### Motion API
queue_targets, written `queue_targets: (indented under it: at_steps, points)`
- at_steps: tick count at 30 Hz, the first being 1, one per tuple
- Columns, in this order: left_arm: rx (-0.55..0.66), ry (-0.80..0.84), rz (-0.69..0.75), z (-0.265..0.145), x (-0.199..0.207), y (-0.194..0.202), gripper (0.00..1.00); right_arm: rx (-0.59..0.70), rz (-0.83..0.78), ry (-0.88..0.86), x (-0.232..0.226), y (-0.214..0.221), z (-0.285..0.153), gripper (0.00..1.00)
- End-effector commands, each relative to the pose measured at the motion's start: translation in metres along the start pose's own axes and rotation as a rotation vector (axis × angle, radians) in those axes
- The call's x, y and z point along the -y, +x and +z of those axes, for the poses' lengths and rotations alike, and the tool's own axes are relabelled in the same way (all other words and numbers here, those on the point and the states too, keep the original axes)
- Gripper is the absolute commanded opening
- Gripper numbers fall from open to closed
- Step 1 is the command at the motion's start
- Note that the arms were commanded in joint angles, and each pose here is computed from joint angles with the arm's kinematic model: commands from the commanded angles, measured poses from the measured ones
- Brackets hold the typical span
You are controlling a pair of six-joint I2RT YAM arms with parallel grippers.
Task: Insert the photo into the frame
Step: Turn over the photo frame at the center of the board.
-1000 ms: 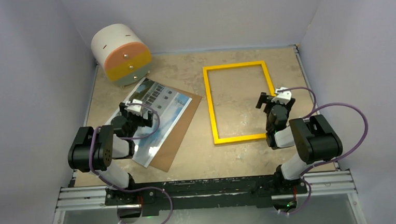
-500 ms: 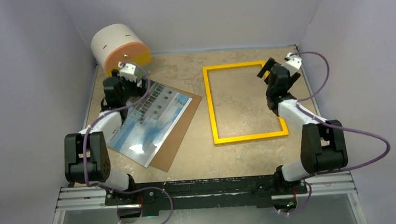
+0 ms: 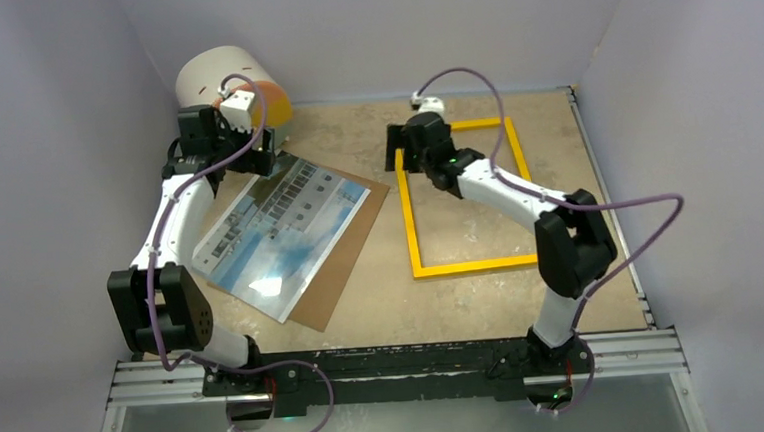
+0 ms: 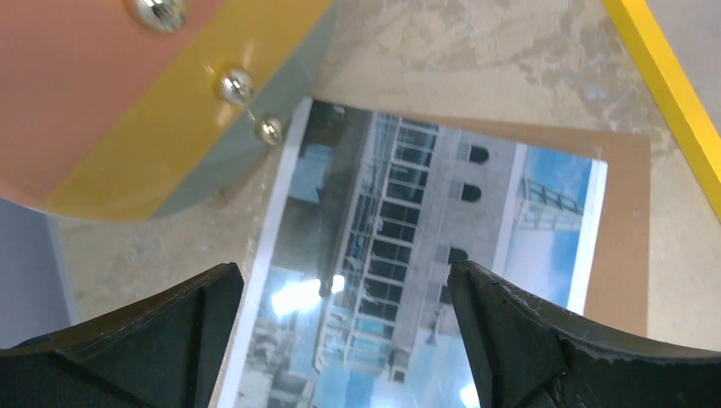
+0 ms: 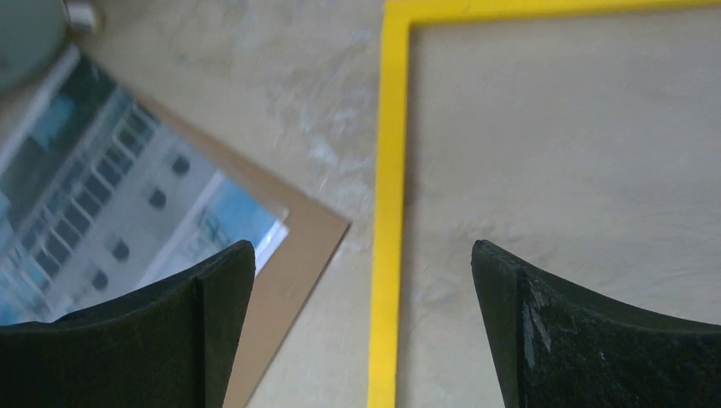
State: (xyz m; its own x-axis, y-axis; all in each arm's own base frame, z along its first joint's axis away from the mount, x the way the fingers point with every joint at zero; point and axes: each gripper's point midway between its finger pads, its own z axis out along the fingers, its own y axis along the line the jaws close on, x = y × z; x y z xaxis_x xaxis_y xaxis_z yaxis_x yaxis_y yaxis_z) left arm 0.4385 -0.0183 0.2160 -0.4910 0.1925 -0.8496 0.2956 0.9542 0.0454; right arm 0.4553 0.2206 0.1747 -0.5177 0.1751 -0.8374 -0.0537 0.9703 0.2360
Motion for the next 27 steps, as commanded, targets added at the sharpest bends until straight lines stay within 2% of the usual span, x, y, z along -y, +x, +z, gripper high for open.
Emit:
queue_targets:
  at_steps: [1,8,12,20,27]
  points:
    - [-0.129,0.059,-0.028,-0.012,0.011,0.025,1.00,-0.192,-0.112,-0.001,-0.013,0.053,-0.001,0.99]
    - [-0.154,0.117,-0.062,-0.014,0.024,0.033,1.00,-0.319,-0.218,0.025,-0.016,0.107,0.016,0.96]
    - [-0.161,0.131,-0.069,-0.016,0.027,0.034,1.00,-0.361,-0.244,0.047,-0.010,0.131,0.023,0.87]
    - [-0.187,0.126,-0.055,-0.015,0.025,0.041,1.00,-0.389,-0.257,0.060,-0.006,0.148,0.033,0.73]
    - [-0.191,0.141,-0.046,-0.014,0.030,0.052,1.00,-0.411,-0.244,0.090,-0.003,0.162,0.037,0.53]
